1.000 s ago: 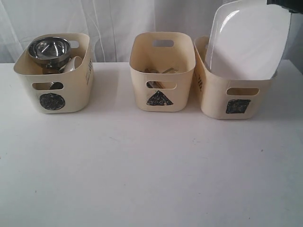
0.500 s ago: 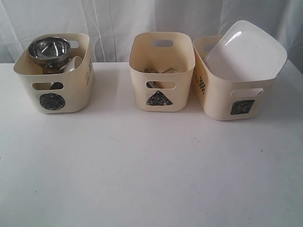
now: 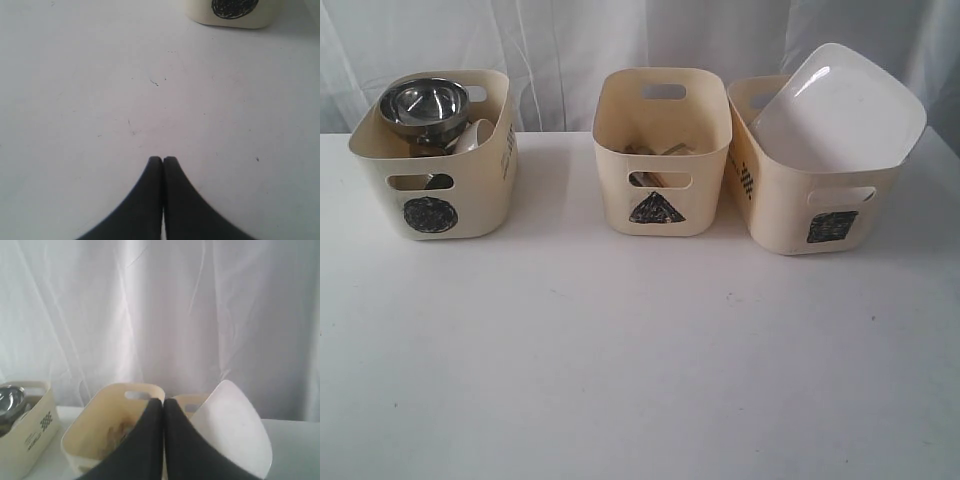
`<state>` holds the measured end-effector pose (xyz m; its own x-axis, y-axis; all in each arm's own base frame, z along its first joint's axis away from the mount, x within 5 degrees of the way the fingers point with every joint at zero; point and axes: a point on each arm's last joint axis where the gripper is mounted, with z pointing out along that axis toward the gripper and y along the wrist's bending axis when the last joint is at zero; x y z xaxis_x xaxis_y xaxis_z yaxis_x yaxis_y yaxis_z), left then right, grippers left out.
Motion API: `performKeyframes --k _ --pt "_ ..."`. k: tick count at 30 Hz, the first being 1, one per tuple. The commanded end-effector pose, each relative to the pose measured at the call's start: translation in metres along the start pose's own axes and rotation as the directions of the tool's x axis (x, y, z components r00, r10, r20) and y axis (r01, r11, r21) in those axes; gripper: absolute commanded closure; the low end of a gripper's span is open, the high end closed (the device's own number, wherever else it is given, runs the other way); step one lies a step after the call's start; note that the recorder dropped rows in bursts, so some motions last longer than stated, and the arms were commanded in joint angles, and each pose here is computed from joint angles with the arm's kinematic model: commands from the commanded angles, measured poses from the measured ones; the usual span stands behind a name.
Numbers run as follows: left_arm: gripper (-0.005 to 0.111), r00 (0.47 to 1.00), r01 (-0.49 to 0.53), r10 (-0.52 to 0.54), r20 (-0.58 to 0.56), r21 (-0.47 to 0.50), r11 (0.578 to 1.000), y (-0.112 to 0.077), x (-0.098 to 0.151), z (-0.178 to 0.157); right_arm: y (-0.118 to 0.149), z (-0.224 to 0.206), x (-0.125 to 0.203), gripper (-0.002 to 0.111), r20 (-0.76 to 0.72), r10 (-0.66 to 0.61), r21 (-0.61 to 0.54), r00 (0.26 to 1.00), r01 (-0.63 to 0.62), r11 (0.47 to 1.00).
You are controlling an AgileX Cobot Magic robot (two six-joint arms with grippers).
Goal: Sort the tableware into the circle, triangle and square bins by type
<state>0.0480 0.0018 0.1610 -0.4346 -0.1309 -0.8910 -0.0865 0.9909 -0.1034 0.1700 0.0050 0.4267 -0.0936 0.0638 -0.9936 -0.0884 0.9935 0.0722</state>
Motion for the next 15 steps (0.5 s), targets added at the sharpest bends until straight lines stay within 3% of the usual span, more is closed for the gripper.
performKeyframes --k 1,6,15 --pt "0.107 1.0 -0.001 0.001 -0.023 0.002 1.0 0.0 0.004 0.001 0.016 -0.047 0.019 0.108 0.014 0.009 -0.098 1.0 -0.008 0.995" --pt "0.107 1.0 -0.001 0.001 -0.023 0.002 1.0 0.0 0.004 0.001 0.023 -0.102 0.016 0.108 0.166 -0.136 -0.105 0.977 0.155 0.982" --pt "0.107 1.0 -0.001 0.001 -0.023 0.002 1.0 0.0 0.004 0.001 0.025 -0.109 0.03 0.108 0.116 -0.114 -0.14 0.987 0.13 0.982"
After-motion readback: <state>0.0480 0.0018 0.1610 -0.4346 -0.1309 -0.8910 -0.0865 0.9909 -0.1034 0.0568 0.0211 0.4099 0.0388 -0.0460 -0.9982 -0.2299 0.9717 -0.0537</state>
